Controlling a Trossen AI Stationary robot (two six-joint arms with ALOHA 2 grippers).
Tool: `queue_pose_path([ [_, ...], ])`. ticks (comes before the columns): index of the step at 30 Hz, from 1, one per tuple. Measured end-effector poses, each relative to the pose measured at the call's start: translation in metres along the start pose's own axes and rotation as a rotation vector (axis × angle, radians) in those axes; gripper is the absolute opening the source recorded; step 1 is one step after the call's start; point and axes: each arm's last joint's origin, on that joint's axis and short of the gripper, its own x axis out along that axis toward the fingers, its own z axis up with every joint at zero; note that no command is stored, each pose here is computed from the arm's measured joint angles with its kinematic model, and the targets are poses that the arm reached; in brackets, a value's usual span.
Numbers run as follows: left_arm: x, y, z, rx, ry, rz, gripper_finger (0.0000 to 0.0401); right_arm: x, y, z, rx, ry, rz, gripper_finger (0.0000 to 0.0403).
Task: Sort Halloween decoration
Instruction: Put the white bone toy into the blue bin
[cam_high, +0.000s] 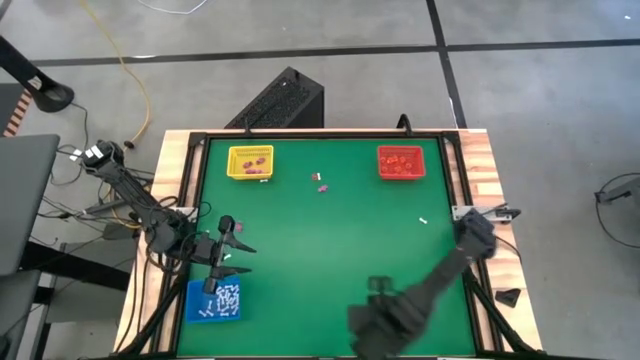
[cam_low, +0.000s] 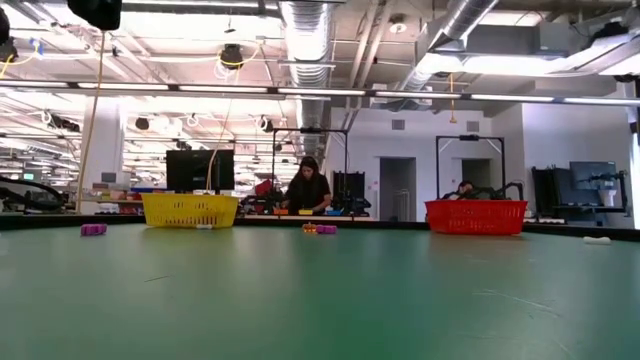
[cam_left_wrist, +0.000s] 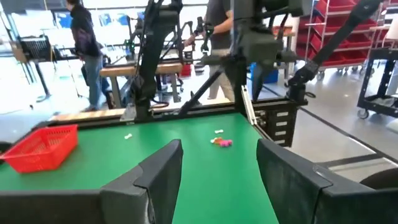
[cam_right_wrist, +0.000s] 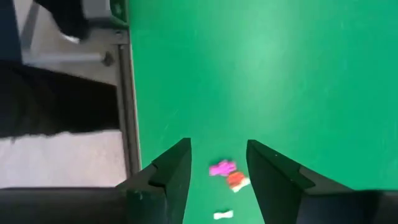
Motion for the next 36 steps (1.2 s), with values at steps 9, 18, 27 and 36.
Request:
queue_pose_path([
  [9,0.0,-0.001,-0.003,-0.044,0.029,-0.032,0.0197,-0.026,-0.03,-0.106,0.456,-0.191,-0.167,0.0157],
  [18,0.0,-0.001,0.002,0.01,-0.02,-0.023,0.0197,0.031,-0.046,-0.14,0.707,-0.08,0.103,0.0154],
  [27,0.0,-0.001,-0.001,-0.028,0.004,-0.031,0.0197,0.092,-0.033,-0.138,0.663,0.176,0.053,0.0155],
  [36,0.0,-0.001,-0.001,-0.03,0.005,-0.032,0.0196,0.125,-0.02,-0.141,0.844,0.388,-0.007,0.0141],
])
